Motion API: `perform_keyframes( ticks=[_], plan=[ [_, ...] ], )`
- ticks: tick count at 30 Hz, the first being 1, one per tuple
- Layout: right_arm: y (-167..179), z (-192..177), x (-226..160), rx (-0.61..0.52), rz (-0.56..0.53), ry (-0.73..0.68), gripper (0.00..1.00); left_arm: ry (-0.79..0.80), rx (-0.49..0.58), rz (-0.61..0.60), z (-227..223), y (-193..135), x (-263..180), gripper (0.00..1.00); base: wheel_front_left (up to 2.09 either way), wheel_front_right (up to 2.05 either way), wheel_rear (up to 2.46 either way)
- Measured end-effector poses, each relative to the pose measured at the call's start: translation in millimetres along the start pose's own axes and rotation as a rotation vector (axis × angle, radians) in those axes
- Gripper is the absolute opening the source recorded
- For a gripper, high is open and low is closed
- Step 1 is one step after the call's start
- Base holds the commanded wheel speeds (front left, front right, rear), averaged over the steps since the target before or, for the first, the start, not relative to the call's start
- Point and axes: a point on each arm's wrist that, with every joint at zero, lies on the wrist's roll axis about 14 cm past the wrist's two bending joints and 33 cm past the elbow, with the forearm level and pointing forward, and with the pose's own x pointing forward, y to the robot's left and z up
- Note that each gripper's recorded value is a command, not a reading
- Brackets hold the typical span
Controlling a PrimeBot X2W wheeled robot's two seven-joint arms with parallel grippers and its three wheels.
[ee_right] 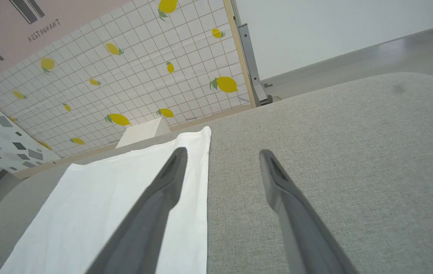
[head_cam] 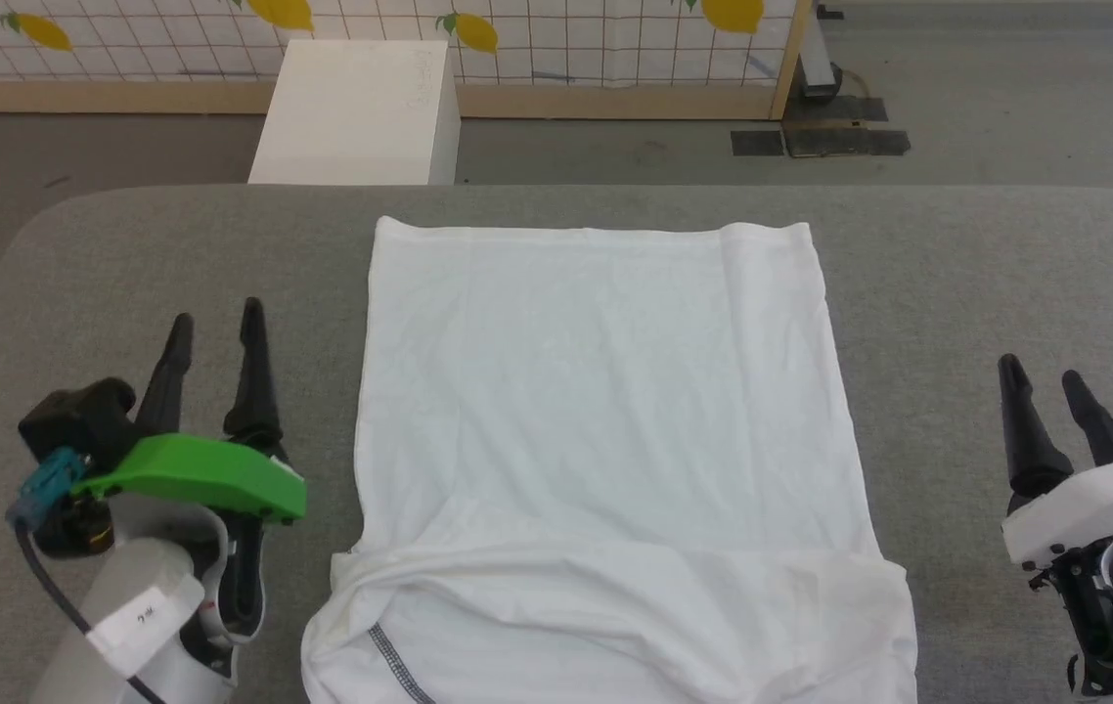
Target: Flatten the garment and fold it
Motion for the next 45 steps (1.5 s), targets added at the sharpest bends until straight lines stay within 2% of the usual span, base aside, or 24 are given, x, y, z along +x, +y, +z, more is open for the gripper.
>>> perform_keyframes(
  ticks=[7,13,18,25,30,37,42,43,44,45],
  plan=[
    [14,-12,26,-0.050,0.035,0.101,1.00,-0.042,0.103,0.034,2,11,-6,1.00,0.00,0.00,0.00],
    [24,3,87,-0.104,0.060,0.192,1.00,-0.070,0.142,0.022,-1,3,2,1.00,0.00,0.00,0.00],
    [35,3,137,-0.230,0.070,0.333,1.00,-0.044,0.140,0.015,-17,2,7,1.00,0.00,0.00,0.00],
    [52,-44,179,-0.429,0.069,0.648,1.00,0.001,0.148,0.046,-43,13,16,1.00,0.00,0.00,0.00],
    [40,-83,193,-0.531,0.024,0.816,1.00,0.030,0.167,0.061,-58,23,21,1.00,0.00,0.00,0.00],
    [34,-133,203,-0.581,0.018,0.928,1.00,0.060,0.190,0.099,-72,39,22,1.00,0.00,0.00,0.00],
    [40,-144,213,-0.594,0.042,0.932,1.00,0.088,0.191,0.116,-83,46,19,1.00,0.00,0.00,0.00],
    [40,-144,213,-0.593,0.043,0.936,0.95,0.093,0.190,0.117,-84,47,19,1.00,0.00,0.00,0.00],
    [41,-144,212,-0.597,0.047,0.940,0.35,0.095,0.190,0.119,-86,47,19,1.00,0.00,0.00,0.00],
    [42,-143,212,-0.595,0.052,0.941,0.03,0.096,0.185,0.117,-86,47,19,1.00,0.00,0.00,0.00]
  ],
)
